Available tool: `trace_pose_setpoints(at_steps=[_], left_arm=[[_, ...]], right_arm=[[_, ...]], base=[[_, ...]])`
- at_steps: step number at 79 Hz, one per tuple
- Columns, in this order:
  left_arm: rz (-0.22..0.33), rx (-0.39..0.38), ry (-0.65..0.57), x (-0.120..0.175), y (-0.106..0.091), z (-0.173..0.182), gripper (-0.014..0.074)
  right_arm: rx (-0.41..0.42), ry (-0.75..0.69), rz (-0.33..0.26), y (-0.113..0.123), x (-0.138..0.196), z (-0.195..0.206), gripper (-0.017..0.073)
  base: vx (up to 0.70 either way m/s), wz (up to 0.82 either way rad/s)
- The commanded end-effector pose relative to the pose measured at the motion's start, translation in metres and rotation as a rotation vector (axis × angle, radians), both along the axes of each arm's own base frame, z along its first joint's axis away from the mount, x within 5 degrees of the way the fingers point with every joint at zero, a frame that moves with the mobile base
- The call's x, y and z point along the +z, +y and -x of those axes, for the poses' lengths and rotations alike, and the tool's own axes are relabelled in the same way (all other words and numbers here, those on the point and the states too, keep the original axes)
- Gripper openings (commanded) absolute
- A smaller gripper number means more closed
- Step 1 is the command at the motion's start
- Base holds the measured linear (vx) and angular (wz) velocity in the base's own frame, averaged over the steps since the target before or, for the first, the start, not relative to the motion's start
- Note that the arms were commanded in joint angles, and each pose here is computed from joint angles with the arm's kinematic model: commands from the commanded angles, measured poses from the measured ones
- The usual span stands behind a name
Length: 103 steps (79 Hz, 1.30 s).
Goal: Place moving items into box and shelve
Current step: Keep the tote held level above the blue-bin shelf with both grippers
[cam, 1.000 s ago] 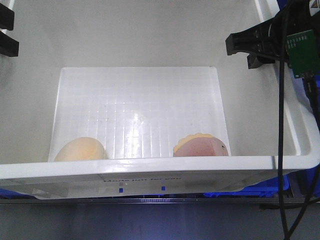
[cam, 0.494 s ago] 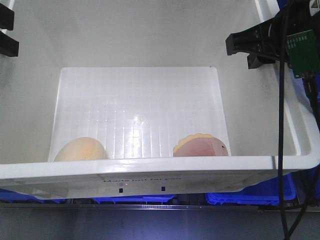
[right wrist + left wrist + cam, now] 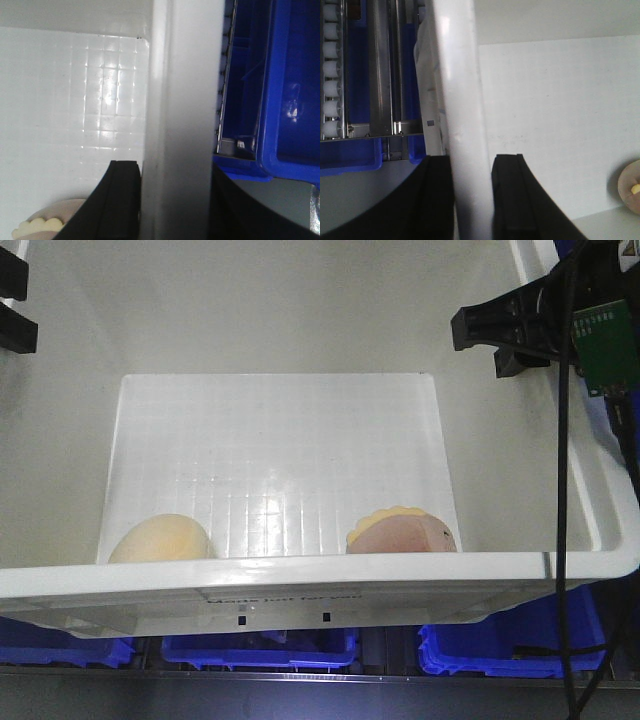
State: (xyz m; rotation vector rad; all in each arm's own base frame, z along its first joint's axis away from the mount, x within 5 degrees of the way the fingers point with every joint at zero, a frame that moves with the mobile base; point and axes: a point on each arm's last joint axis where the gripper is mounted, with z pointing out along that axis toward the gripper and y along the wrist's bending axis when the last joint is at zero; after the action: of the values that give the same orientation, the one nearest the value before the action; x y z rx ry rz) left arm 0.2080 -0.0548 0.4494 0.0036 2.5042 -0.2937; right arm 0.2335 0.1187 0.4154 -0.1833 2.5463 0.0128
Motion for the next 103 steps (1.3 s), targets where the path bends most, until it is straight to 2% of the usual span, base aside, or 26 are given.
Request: trace_pose_setpoints(at_steps=[1,103], left_arm=[[0.055,-0.013,-0.139,0.0240,-0.0010,0.0109,-0.0006],[0.055,-0.013,-0.139,0.0240,-0.0010,0.0109,-0.0006]], right_arm=[[0.004,-0.164,0.002,-0.0099,0.0268,0.0031,-0.0006],[0.003,-0.162,0.003,-0.0100,0.0266,0.0032,-0.0006]], base=[[0.09,0.01],[0.05,0.00]])
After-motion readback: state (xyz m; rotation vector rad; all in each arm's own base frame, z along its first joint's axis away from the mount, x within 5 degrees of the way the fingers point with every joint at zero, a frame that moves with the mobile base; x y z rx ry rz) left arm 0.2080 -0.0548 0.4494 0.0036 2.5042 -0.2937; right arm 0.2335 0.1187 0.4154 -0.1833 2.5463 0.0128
